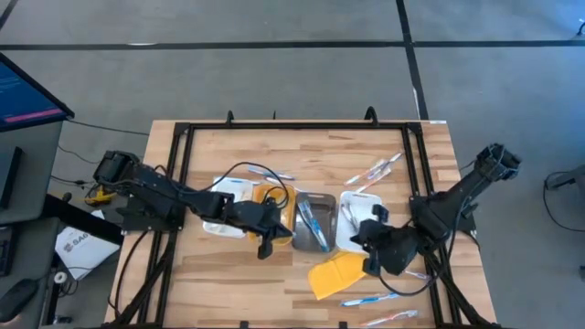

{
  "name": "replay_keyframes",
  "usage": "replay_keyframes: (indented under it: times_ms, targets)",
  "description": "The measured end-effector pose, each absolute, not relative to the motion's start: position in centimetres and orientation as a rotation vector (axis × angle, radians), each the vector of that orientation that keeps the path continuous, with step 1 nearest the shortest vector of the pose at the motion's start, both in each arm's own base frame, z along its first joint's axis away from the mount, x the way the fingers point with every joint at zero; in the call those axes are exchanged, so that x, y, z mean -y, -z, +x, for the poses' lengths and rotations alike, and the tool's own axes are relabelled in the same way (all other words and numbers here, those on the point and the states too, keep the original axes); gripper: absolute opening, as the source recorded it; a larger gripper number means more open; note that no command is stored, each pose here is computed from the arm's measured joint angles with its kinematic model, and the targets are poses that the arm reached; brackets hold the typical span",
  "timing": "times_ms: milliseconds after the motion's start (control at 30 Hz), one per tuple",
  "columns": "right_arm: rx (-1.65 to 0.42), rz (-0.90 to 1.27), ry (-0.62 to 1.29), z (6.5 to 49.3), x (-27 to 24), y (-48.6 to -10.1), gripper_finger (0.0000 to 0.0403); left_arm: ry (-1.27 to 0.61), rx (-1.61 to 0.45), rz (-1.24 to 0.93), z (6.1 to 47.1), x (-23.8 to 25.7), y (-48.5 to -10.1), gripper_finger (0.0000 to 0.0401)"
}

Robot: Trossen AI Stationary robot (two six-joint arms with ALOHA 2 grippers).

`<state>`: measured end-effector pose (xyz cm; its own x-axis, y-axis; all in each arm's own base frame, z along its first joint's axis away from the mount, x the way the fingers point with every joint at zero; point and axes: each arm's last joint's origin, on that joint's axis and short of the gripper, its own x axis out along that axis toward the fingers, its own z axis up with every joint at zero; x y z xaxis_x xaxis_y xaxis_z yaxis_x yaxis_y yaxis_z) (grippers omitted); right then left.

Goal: Pick & Place Toothbrushes
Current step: Put the purple toothbrush into the right white bin

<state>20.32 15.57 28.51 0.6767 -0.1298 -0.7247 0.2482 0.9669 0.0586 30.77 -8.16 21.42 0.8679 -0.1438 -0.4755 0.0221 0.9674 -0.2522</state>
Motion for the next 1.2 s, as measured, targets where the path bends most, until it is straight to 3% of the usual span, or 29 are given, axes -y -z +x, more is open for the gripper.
replay_keyframes:
  times_ms: [233, 500, 700, 867, 1067, 1200]
  targets:
    - [-0.936, 0.277, 0.279, 16.0, -17.6, -27.6, 0.0002, 0.211, -0.396, -0.248, 30.8, 10.0, -22.6, 0.0001]
    - [-0.978, 0.397, 0.148, 11.7, -21.1, -27.6, 0.0002, 0.246, -0.363, -0.217, 30.4, 11.4, -22.9, 0.0001]
    - [-0.991, 0.321, 0.115, 10.3, -23.2, -26.1, 0.0001, 0.242, -0.351, -0.218, 30.4, 11.5, -23.0, 0.0001]
    - [-1.052, 0.153, 0.174, 11.1, -24.6, -22.9, 0.0001, 0.24, -0.35, -0.219, 30.4, 11.5, -23.0, 0.0001]
    - [-1.385, 0.236, 0.449, 12.4, -24.4, -19.3, 0.0009, 0.24, -0.35, -0.217, 30.4, 11.5, -23.0, 0.0001]
    - [-1.517, 0.268, 0.561, 13.0, -24.0, -18.5, 0.0047, 0.24, -0.35, -0.217, 30.4, 11.5, -23.0, 0.0001]
